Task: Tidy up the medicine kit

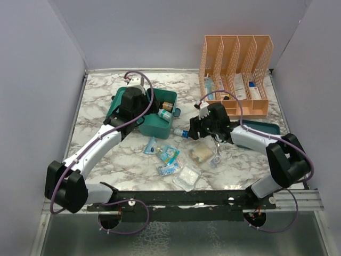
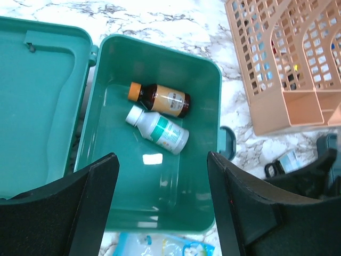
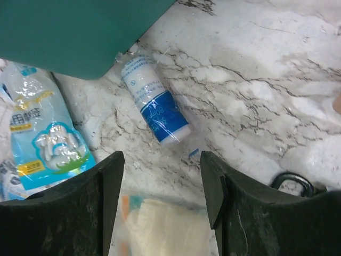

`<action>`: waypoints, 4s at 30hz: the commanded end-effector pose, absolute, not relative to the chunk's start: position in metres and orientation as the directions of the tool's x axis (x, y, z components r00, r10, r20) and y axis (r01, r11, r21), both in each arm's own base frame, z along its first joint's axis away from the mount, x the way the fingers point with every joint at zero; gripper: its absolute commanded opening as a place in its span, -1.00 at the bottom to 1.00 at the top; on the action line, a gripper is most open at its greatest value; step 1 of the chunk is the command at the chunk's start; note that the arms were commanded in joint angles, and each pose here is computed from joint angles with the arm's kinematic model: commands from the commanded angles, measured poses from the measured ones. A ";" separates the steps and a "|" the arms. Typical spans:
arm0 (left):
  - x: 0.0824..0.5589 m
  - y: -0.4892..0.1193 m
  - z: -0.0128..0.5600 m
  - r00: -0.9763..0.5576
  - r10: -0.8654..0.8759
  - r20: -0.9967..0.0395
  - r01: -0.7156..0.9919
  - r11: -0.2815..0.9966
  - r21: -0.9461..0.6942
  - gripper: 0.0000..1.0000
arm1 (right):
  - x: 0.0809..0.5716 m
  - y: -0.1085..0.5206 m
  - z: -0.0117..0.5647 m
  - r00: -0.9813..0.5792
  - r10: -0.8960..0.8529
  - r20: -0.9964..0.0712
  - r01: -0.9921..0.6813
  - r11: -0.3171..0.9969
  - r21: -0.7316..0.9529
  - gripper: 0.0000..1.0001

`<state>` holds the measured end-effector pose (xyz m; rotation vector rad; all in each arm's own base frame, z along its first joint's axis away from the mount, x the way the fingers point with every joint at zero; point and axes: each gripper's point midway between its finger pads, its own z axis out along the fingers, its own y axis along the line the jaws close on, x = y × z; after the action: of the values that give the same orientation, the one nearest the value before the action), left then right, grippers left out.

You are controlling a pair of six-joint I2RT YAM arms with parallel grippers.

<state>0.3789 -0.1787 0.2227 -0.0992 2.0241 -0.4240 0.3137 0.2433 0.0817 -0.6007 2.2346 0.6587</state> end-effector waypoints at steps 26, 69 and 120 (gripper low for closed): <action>0.322 -0.162 0.280 -0.195 -0.306 -0.932 0.326 0.876 -0.356 0.46 | 0.333 0.263 0.026 -0.532 -0.490 -0.691 -0.774 0.613 0.161 -0.27; 0.271 -0.280 0.353 -0.537 -0.478 -0.695 0.691 0.223 -0.688 0.40 | 0.250 0.293 0.324 -0.489 0.382 -0.784 -0.779 0.213 0.589 -0.63; 0.290 -0.243 0.249 -0.564 -0.106 -0.819 0.502 0.743 -0.442 -0.39 | 0.257 0.220 0.275 -0.532 0.321 -0.784 -0.448 0.678 0.582 0.12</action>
<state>0.2976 -0.2720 0.2695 0.2804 1.8830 -1.0194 0.2503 0.2476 0.2974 -0.2945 1.7286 1.1351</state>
